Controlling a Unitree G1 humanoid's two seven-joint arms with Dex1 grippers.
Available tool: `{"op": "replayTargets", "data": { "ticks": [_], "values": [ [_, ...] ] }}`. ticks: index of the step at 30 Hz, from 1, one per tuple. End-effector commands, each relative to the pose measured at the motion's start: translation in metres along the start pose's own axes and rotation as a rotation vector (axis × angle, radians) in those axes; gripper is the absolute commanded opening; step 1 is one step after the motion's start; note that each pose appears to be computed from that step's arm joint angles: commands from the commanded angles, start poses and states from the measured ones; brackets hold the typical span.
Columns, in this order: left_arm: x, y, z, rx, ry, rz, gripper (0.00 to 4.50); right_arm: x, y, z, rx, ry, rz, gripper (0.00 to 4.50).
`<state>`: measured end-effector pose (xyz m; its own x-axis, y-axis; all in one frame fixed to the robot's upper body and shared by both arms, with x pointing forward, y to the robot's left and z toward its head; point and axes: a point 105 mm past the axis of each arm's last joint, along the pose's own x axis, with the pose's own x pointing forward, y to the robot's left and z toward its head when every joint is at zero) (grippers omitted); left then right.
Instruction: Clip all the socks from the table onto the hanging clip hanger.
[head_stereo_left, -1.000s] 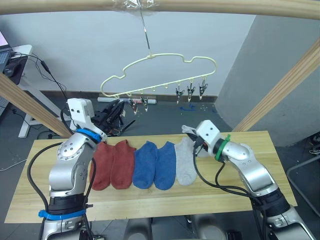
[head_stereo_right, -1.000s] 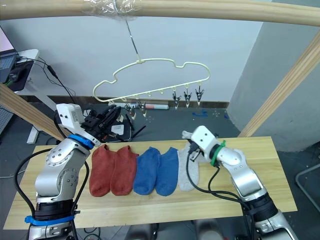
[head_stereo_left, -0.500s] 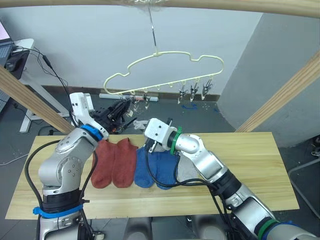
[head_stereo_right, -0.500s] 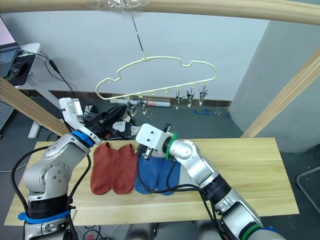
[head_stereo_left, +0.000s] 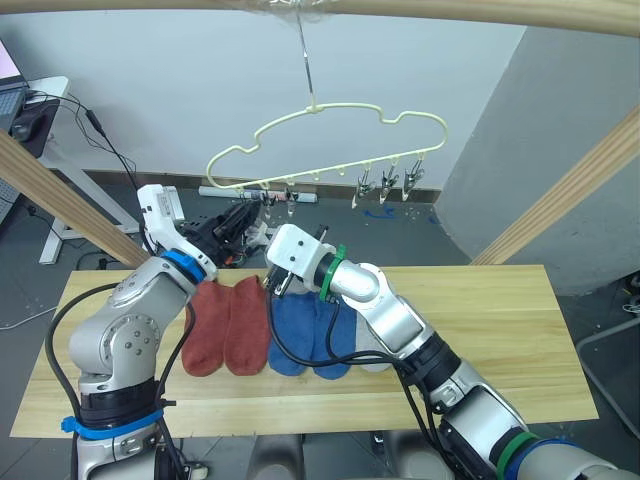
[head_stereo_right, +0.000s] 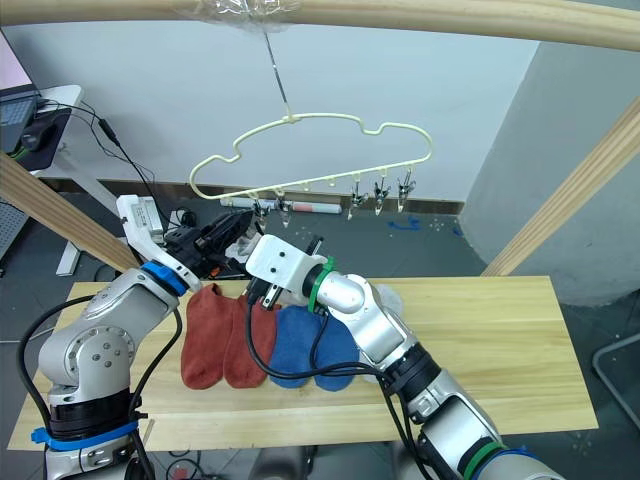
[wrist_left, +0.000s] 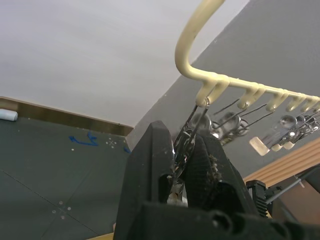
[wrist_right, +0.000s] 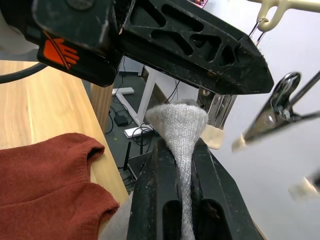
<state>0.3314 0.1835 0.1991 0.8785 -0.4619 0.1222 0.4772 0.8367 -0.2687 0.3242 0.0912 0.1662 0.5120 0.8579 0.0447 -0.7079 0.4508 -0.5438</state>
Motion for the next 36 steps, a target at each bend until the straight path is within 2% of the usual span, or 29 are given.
{"op": "replayTargets", "data": {
  "ticks": [1, 4, 13, 17, 23, 28, 33, 36],
  "values": [
    [-0.003, -0.009, 0.004, -0.006, -0.017, -0.028, 0.34, 0.004, 0.0, 0.023, -0.01, -0.088, -0.015, 0.0],
    [-0.004, -0.01, 0.002, -0.015, -0.01, -0.029, 0.34, 0.006, 0.001, 0.025, -0.008, -0.093, -0.015, 0.0],
    [-0.009, -0.01, 0.0, -0.042, 0.008, -0.03, 3.31, 0.009, 0.002, 0.026, 0.0, -0.096, -0.012, 0.0],
    [-0.013, -0.008, 0.0, -0.039, 0.017, -0.025, 4.46, 0.009, 0.002, 0.025, 0.011, -0.095, -0.011, 0.0],
    [-0.019, 0.001, 0.002, 0.025, 0.02, 0.013, 4.46, 0.008, 0.004, 0.022, 0.021, -0.08, 0.002, 0.0],
    [-0.029, -0.002, -0.002, 0.125, 0.025, 0.017, 4.46, -0.006, 0.003, 0.013, 0.027, -0.043, 0.024, 0.0],
    [-0.04, 0.005, -0.002, 0.141, 0.026, 0.053, 4.46, -0.035, -0.003, 0.003, 0.024, 0.018, 0.052, 0.0],
    [-0.041, 0.009, 0.001, 0.168, 0.021, 0.071, 4.46, -0.065, -0.017, 0.006, 0.039, 0.053, 0.061, 0.0]
  ]
}}
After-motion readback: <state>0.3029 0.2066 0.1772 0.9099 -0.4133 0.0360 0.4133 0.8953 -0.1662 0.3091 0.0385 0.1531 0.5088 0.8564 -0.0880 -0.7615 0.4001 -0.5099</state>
